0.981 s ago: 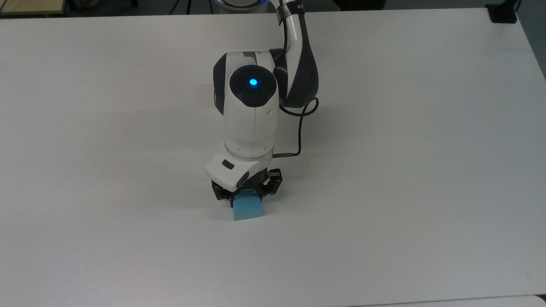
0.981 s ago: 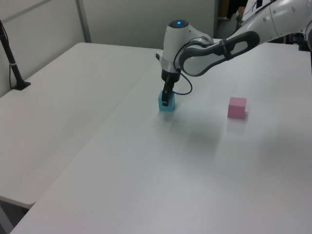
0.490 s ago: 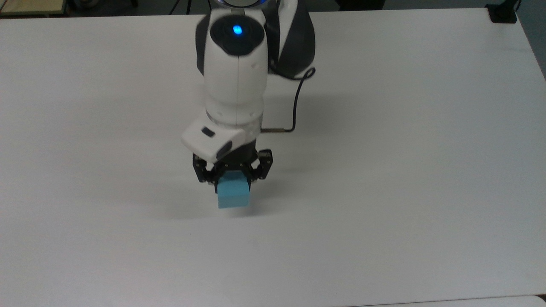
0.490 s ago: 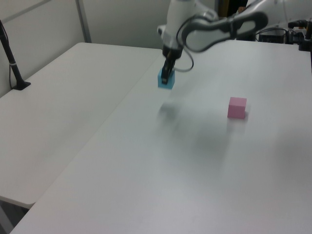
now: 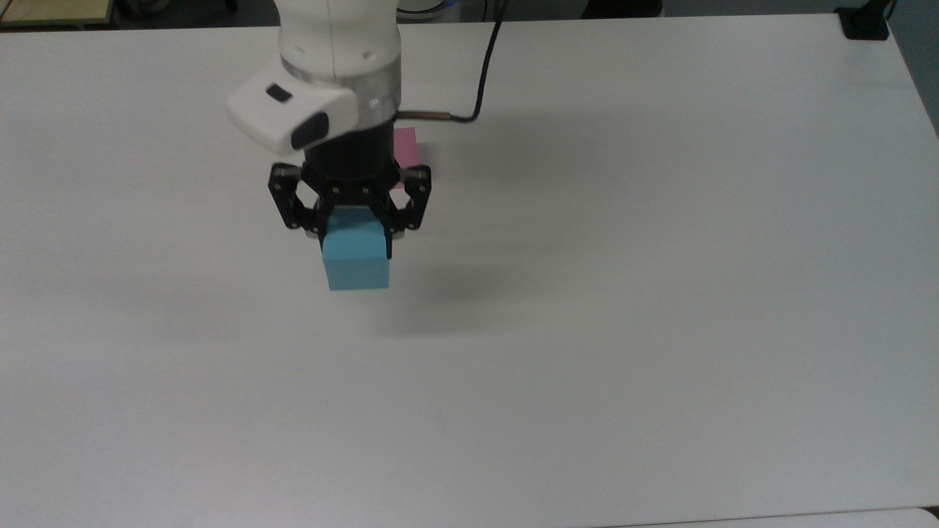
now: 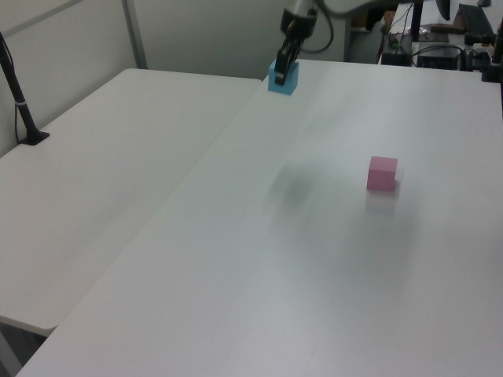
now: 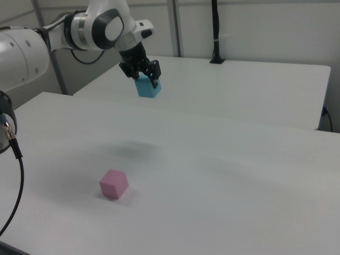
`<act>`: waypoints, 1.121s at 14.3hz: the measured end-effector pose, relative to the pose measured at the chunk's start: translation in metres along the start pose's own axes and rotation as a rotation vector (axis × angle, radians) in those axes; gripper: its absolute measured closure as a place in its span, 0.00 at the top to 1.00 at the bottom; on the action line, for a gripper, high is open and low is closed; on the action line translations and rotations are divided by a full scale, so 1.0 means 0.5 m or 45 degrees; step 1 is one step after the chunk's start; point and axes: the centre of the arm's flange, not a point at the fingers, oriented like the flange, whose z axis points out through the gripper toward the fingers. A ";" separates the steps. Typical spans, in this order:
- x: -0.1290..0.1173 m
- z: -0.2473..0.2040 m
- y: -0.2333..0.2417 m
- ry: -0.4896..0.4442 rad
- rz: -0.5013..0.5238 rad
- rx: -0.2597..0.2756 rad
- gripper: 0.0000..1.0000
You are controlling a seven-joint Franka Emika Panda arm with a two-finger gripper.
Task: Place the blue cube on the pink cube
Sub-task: 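Lift the blue cube and carry it over the pink cube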
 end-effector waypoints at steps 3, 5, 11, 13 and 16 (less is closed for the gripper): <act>-0.007 -0.033 0.012 0.000 0.020 0.017 0.59; -0.016 -0.047 0.021 -0.003 0.033 0.027 0.59; -0.159 -0.186 0.007 -0.152 0.033 0.094 0.59; -0.219 -0.224 -0.001 -0.180 0.025 0.101 0.59; -0.320 -0.264 -0.029 -0.223 -0.006 0.109 0.59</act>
